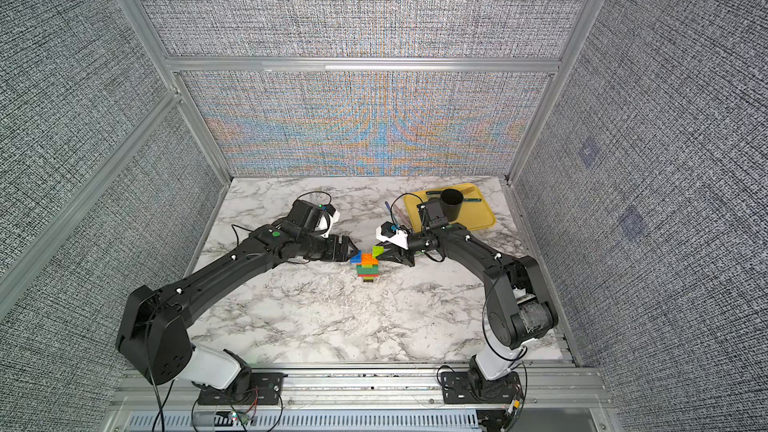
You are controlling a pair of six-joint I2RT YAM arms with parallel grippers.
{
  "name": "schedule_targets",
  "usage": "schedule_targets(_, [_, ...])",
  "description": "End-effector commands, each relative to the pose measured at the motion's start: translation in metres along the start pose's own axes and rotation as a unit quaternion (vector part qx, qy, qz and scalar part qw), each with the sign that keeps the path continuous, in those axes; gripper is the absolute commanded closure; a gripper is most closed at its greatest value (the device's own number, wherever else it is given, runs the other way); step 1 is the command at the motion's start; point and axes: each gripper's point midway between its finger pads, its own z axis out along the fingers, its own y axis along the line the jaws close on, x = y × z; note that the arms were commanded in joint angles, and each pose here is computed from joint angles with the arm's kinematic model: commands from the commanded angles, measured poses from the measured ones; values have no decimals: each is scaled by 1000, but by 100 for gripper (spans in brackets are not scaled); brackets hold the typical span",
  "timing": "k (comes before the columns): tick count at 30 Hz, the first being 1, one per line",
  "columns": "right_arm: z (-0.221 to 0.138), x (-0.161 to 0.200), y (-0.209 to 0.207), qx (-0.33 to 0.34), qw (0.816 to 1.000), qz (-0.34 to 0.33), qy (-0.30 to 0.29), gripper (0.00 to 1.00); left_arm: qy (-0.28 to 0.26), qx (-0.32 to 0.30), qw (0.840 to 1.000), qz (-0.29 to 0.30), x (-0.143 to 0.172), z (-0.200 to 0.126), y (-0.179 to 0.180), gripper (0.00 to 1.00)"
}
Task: Assemble a carrot with lego
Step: Assemble the lego brick with the lego brick.
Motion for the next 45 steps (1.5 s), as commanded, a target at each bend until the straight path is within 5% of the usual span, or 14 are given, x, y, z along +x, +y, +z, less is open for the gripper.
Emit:
schedule_targets(1, [-1, -3, 5, -12, 1000, -1, -9, 88, 8, -7, 1000, 4, 2, 1, 2, 9])
schedule_targets(45, [3, 9, 10, -14, 1000, 20, 2, 89, 9, -2, 1000, -4, -4, 9, 1, 9])
